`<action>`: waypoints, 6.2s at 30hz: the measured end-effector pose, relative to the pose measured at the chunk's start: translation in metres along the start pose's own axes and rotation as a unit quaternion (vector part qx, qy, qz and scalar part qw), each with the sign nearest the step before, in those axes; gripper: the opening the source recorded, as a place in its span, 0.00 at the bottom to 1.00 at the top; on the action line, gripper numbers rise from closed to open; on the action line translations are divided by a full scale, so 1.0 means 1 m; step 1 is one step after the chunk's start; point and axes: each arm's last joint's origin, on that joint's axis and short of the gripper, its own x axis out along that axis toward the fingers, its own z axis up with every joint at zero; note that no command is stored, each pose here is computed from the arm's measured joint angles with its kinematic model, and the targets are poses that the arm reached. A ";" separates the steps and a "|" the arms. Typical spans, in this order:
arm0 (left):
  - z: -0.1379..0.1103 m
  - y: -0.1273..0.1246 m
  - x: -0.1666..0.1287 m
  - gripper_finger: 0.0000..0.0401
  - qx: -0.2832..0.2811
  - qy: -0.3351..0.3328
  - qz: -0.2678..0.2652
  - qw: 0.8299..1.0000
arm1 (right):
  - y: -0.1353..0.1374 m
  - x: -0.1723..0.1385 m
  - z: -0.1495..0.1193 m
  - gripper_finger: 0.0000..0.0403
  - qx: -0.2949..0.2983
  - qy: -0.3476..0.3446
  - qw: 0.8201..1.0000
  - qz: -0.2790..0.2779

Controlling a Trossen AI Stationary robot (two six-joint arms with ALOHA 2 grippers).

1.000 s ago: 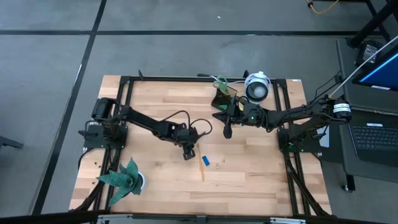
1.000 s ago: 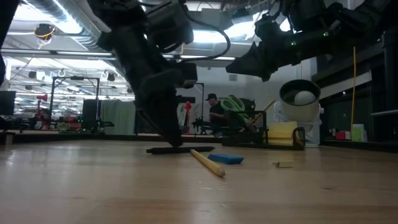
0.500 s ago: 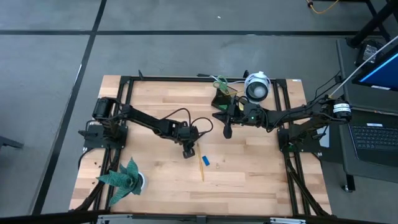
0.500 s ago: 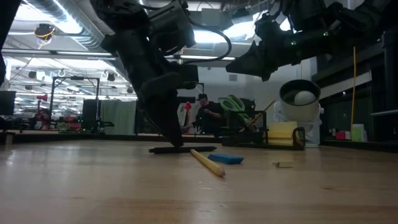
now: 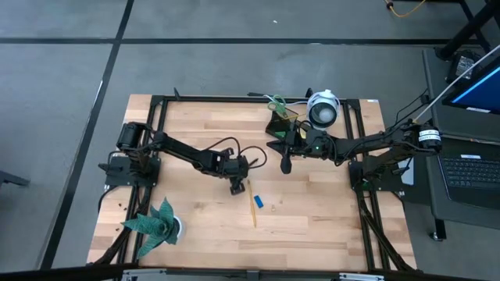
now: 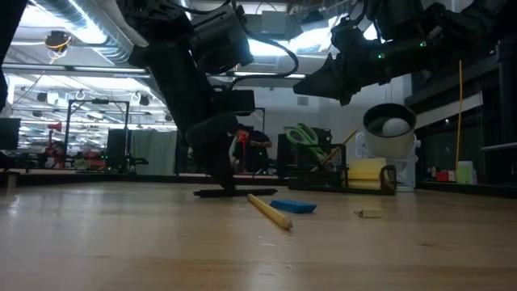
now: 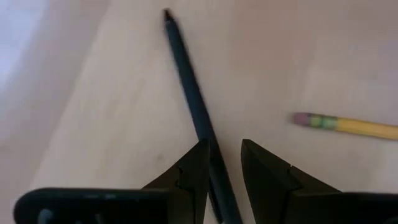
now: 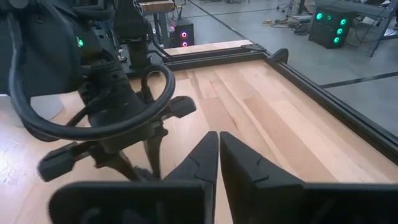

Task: Pick and place office supplies into organizer
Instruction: Put the black pen into the metal mesh desk organizer

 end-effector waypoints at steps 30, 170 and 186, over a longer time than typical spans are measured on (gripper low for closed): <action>0.000 -0.007 -0.014 0.30 0.086 -0.037 0.063 0.994 | 0.000 0.000 0.000 0.06 -0.012 0.000 1.000 0.000; 0.025 0.094 -0.094 0.07 0.154 -0.447 -0.131 0.871 | 0.017 0.027 0.050 0.18 -0.101 -0.045 0.992 0.058; 0.025 0.094 -0.094 0.07 0.154 -0.447 -0.132 0.871 | 0.017 0.026 0.056 0.26 -0.100 -0.075 0.990 0.060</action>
